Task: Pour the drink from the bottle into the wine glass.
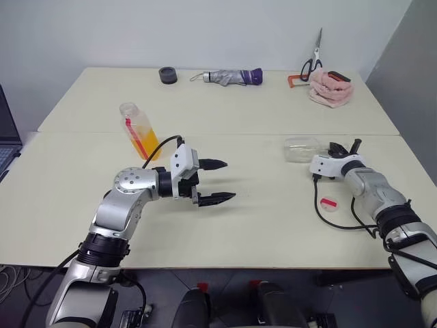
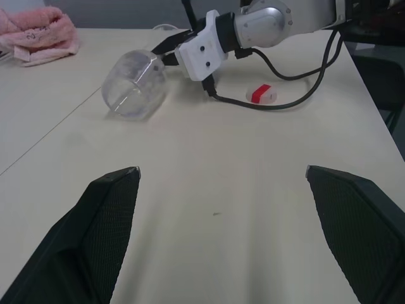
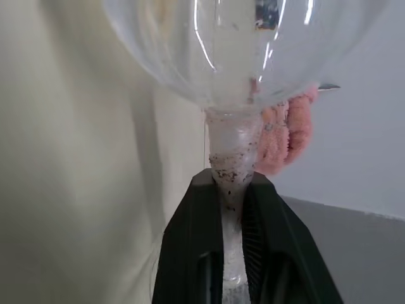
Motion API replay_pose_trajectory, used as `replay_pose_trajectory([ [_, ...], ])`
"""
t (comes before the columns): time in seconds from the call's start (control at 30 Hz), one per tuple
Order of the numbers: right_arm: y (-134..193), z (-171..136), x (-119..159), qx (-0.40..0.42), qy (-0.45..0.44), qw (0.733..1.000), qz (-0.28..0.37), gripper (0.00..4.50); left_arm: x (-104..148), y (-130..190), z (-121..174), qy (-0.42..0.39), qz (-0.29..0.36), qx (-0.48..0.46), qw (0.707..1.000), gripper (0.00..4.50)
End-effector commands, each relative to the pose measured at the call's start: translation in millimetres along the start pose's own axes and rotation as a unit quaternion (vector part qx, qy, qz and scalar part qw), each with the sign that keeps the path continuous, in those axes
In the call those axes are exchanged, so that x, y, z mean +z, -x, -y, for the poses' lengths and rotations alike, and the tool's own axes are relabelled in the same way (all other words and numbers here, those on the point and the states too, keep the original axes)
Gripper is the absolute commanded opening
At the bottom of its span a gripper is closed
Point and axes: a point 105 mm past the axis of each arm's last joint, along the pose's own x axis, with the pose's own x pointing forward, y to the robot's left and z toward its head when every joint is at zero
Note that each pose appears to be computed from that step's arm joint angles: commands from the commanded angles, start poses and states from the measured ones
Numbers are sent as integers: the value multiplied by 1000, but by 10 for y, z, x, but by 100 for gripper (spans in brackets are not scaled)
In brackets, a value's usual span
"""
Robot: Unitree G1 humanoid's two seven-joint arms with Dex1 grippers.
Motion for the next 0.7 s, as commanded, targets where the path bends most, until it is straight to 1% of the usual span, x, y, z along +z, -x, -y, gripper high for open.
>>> replay_pose_trajectory([
  [0.03, -15, 266, 183, -57, -46, 997, 35, 11, 91, 88, -88, -4, 15, 41, 999, 450],
  [0.07, -5, 334, 250, -69, -69, 994, 47, 11, 81, 114, -106, -1, 14, 52, 999, 450],
  [0.13, 31, 451, 501, -86, -159, 979, 92, 11, 49, 192, -133, 12, 11, 75, 997, 450],
  [0.17, 56, 490, 647, -89, -209, 967, 118, 11, 34, 231, -136, 16, 8, 85, 996, 450],
  [0.23, 105, 497, 987, -72, -315, 931, 170, 11, 21, 322, -125, 26, 4, 104, 994, 450],
  [0.3, 133, 462, 1319, -37, -439, 872, 212, 11, 27, 409, -117, 33, 1, 121, 992, 450],
  [0.33, 139, 453, 1441, -25, -475, 849, 228, 11, 32, 440, -117, 35, 0, 127, 991, 450],
  [0.37, 142, 437, 1595, -7, -523, 816, 246, 11, 41, 476, -128, 37, -2, 136, 990, 450],
  [0.43, 115, 369, 1827, 26, -583, 770, 259, 11, 64, 534, -155, 38, -3, 151, 988, 450],
  [0.47, 101, 321, 1926, 44, -603, 752, 263, 11, 79, 552, -169, 37, -4, 157, 987, 450],
  [0.53, 59, 196, 2074, 78, -631, 727, 258, 11, 124, 561, -191, 35, -3, 163, 986, 450],
  [0.57, 50, 136, 2135, 95, -637, 720, 257, 11, 148, 558, -193, 34, -2, 164, 986, 450],
  [0.63, 43, 26, 2193, 118, -641, 715, 254, 11, 195, 551, -190, 31, -2, 163, 986, 450],
  [0.7, 59, -94, 2191, 137, -637, 716, 250, 11, 244, 554, -181, 31, -2, 161, 986, 450],
])
